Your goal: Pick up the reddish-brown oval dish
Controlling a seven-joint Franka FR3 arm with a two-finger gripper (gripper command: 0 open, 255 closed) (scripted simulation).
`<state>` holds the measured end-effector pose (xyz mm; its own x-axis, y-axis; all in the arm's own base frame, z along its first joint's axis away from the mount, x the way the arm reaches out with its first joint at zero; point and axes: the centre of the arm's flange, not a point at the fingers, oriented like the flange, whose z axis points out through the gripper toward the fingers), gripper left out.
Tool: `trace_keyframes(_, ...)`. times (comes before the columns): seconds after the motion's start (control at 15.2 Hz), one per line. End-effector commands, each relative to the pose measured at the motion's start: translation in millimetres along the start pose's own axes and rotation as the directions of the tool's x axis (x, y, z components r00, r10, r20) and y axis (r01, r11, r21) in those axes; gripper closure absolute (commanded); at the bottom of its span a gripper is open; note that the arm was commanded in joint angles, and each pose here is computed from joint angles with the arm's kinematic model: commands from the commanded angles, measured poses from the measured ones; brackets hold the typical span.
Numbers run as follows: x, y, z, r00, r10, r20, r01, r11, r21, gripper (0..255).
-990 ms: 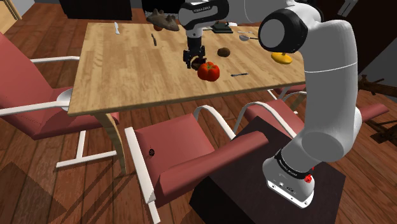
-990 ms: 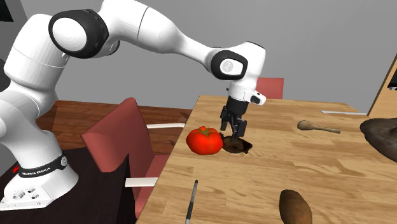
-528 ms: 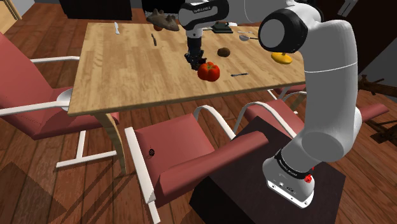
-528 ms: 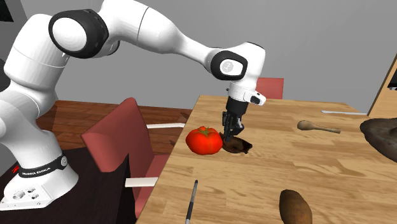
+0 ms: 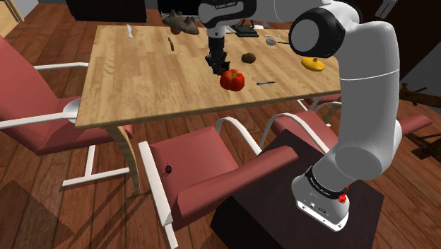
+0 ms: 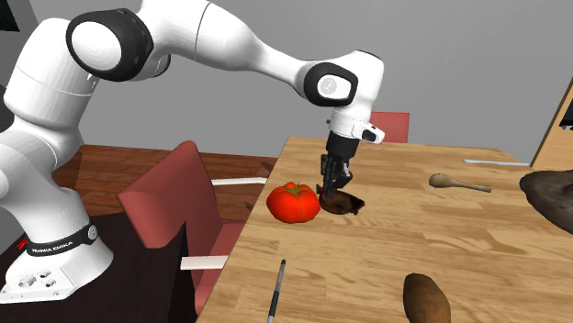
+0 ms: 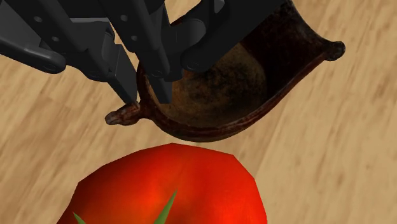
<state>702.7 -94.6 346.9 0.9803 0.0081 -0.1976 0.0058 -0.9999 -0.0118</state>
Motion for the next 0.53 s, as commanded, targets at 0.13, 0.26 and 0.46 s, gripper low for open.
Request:
trace_keyframes(0.13,-3.6,1.1,-21.1,1.000,0.000,0.000,0.000,1.000,0.000,255)
trace_keyframes(0.26,-5.6,0.9,-31.5,1.000,0.000,0.000,0.000,1.000,0.000,255)
trace_keyframes(0.46,-8.8,0.7,-47.0,1.000,0.000,0.000,0.000,1.000,0.000,255)
